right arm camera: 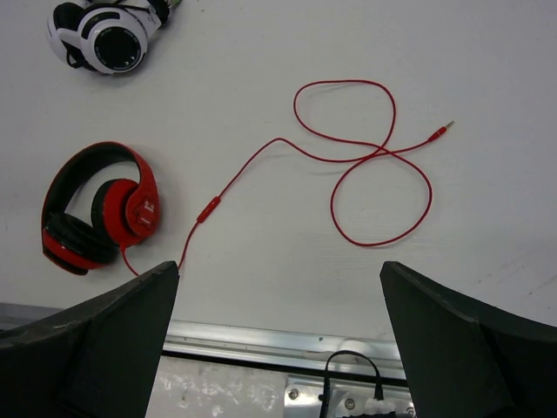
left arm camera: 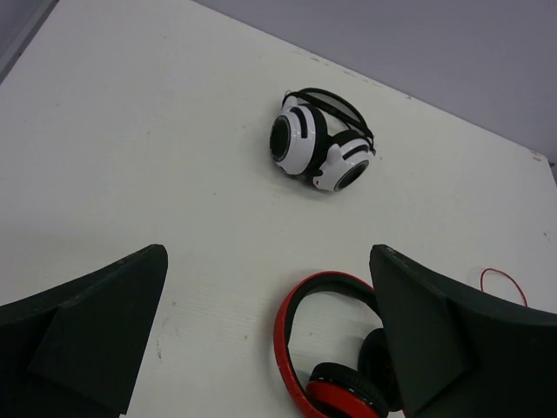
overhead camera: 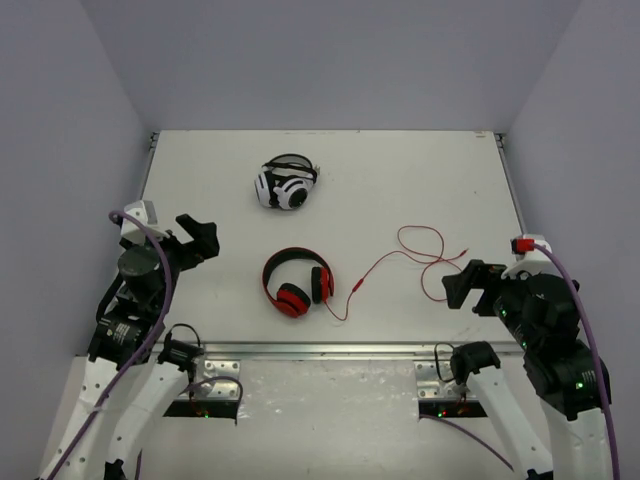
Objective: Wrap the headphones
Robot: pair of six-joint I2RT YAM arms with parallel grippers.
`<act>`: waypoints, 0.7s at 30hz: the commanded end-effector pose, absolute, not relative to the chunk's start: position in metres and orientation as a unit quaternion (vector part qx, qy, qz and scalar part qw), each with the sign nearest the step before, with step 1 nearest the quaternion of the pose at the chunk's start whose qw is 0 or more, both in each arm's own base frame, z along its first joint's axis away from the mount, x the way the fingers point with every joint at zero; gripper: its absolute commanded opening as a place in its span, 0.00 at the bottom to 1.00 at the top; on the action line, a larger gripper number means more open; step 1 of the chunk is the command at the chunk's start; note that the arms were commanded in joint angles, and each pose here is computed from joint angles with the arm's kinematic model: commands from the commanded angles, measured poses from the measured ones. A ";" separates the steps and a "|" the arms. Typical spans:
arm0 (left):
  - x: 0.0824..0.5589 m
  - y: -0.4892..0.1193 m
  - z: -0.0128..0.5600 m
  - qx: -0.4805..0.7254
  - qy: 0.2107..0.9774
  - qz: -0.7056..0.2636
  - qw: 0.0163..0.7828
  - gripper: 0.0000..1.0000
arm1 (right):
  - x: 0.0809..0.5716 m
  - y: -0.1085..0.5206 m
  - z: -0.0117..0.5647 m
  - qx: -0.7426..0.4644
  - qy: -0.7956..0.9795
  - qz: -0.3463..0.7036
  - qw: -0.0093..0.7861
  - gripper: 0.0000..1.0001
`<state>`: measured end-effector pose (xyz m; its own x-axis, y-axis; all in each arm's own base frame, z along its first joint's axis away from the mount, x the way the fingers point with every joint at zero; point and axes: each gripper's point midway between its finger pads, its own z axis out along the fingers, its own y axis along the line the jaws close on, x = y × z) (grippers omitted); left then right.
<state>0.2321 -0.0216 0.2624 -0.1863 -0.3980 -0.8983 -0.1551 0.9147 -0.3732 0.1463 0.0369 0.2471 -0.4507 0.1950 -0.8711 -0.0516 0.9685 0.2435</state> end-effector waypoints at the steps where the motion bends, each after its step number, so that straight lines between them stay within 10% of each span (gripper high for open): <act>1: 0.236 -0.025 0.273 -0.176 0.755 -0.109 0.623 1.00 | 0.146 0.039 0.266 0.034 0.825 0.126 0.550 0.99; 21: 0.335 -0.134 0.121 0.086 0.953 -0.084 0.277 1.00 | 0.148 0.104 0.271 -0.088 0.806 0.271 0.518 0.99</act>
